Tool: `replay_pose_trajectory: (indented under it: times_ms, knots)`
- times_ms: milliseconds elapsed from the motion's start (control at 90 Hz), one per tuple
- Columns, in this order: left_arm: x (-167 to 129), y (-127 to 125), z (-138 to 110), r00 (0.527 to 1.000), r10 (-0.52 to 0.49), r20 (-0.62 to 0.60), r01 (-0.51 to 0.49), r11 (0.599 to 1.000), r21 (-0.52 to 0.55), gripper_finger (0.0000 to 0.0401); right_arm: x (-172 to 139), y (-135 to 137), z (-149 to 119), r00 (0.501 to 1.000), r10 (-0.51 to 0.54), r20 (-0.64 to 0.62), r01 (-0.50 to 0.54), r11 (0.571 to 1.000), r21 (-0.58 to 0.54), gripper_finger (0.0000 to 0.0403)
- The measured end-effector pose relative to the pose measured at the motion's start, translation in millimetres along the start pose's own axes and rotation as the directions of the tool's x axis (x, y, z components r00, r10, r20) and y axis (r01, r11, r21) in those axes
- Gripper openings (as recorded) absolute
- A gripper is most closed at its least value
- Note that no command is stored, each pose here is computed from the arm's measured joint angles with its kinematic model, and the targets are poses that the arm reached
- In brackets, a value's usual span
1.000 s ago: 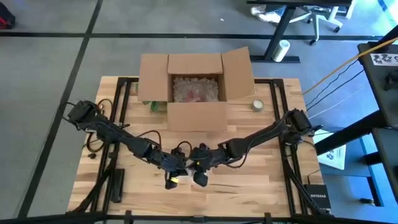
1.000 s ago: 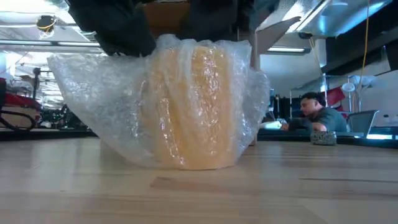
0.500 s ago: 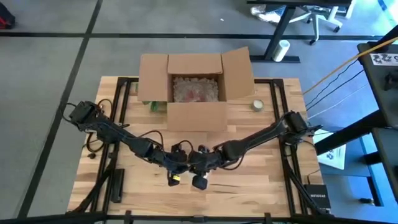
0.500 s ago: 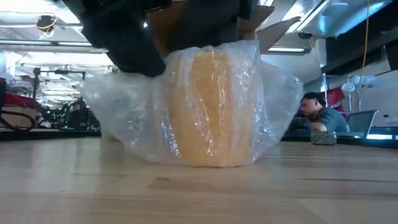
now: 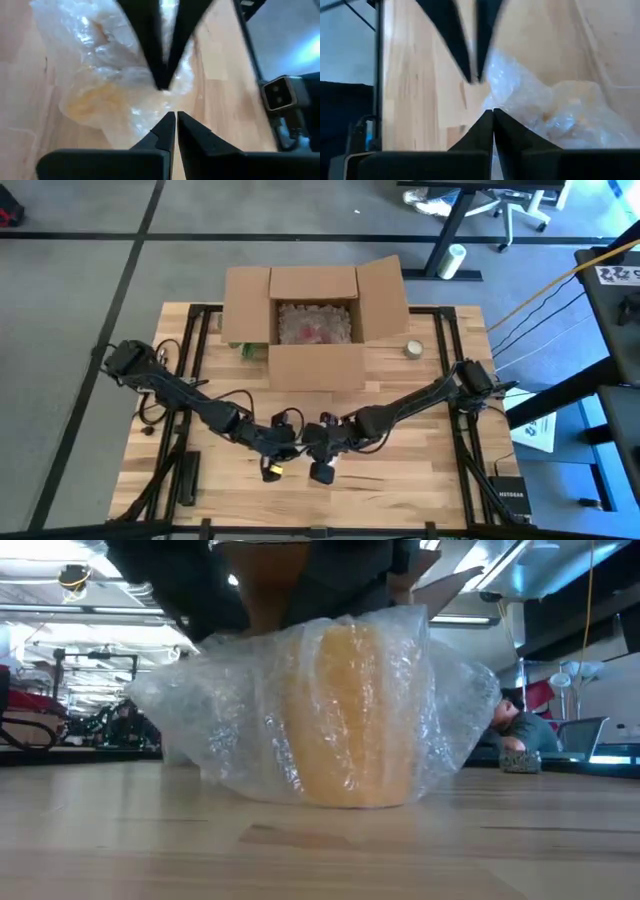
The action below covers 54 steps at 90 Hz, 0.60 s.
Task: Wrap mug
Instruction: Wrap the yellow cup with bubble wrap
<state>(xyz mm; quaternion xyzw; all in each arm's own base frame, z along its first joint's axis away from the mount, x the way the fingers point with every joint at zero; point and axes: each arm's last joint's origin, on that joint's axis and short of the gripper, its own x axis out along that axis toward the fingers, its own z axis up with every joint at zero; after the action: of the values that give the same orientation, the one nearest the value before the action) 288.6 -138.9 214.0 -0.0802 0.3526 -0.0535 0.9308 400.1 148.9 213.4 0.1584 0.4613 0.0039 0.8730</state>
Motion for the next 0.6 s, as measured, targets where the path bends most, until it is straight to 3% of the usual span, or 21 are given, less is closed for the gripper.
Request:
replay_pose_trajectory:
  times_ms: [378, 600]
  knots:
    - [-22, -3, -18, 0.981, 0.156, -0.115, -0.152, 0.988, 0.041, 0.0000, -5, -1, 0, 1.000, -0.024, 0.000, 0.024, 1.000, -0.002, 0.0000]
    - [-18, -1, -42, 0.979, 0.183, -0.085, -0.181, 0.983, 0.038, 0.0000, -31, -2, 4, 0.997, -0.065, 0.034, 0.065, 0.998, 0.005, 0.0000]
